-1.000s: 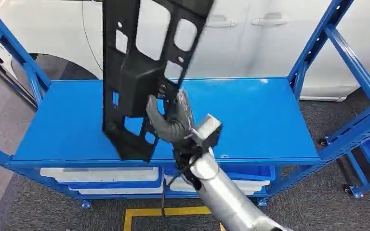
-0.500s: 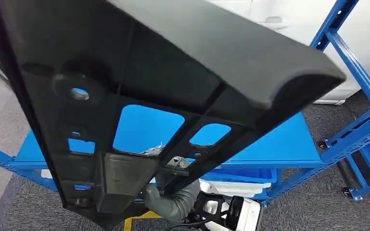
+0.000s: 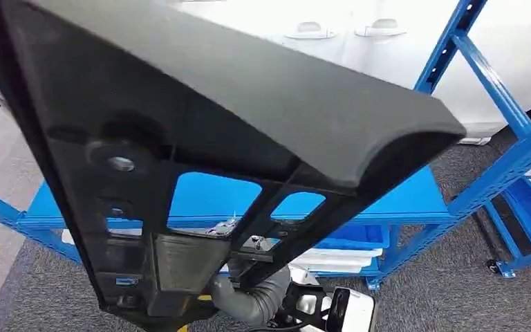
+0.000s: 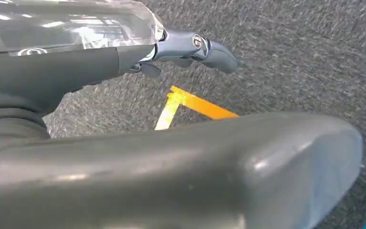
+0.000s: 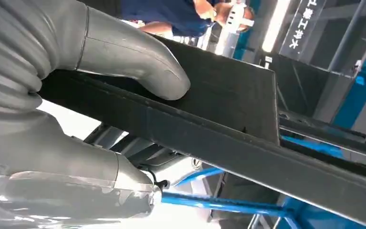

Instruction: Take the parts from the cabinet and place them on the table.

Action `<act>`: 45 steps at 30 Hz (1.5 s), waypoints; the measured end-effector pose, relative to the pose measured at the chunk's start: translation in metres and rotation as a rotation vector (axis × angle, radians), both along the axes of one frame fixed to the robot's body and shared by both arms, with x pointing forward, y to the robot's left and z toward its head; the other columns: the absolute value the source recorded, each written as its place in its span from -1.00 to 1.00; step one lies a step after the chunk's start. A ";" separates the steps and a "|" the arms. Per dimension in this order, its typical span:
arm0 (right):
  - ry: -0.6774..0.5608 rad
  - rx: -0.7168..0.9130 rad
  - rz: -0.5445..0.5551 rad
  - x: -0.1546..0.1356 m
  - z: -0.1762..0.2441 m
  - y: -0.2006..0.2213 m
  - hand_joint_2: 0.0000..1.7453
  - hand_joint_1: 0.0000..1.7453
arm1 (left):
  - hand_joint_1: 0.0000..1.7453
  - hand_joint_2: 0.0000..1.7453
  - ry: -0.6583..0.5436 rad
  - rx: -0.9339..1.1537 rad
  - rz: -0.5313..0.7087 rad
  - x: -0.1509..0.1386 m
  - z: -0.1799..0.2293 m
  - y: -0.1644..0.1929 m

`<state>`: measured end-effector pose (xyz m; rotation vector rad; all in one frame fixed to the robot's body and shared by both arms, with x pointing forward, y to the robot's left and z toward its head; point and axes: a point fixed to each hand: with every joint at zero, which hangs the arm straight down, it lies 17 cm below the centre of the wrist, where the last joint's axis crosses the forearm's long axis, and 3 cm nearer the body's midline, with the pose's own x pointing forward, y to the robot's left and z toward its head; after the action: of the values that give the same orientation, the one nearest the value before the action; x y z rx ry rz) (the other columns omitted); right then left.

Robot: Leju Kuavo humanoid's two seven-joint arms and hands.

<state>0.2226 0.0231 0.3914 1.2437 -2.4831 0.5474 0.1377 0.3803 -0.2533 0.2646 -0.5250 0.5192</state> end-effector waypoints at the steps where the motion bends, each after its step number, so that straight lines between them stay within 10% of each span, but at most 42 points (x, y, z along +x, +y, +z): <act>1: 0.001 0.000 -0.003 0.001 0.000 0.000 1.00 1.00 | -1.00 -1.00 0.000 -0.002 -0.004 0.000 0.000 -0.001; 45: 0.049 -0.075 -0.025 0.009 -0.035 -0.020 1.00 1.00 | -1.00 -1.00 0.043 -0.043 -0.097 -0.003 -0.006 -0.029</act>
<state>0.2319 0.0029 0.3561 1.1823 -2.4114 0.5906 0.1348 0.3508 -0.2593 0.2077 -0.4823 0.4296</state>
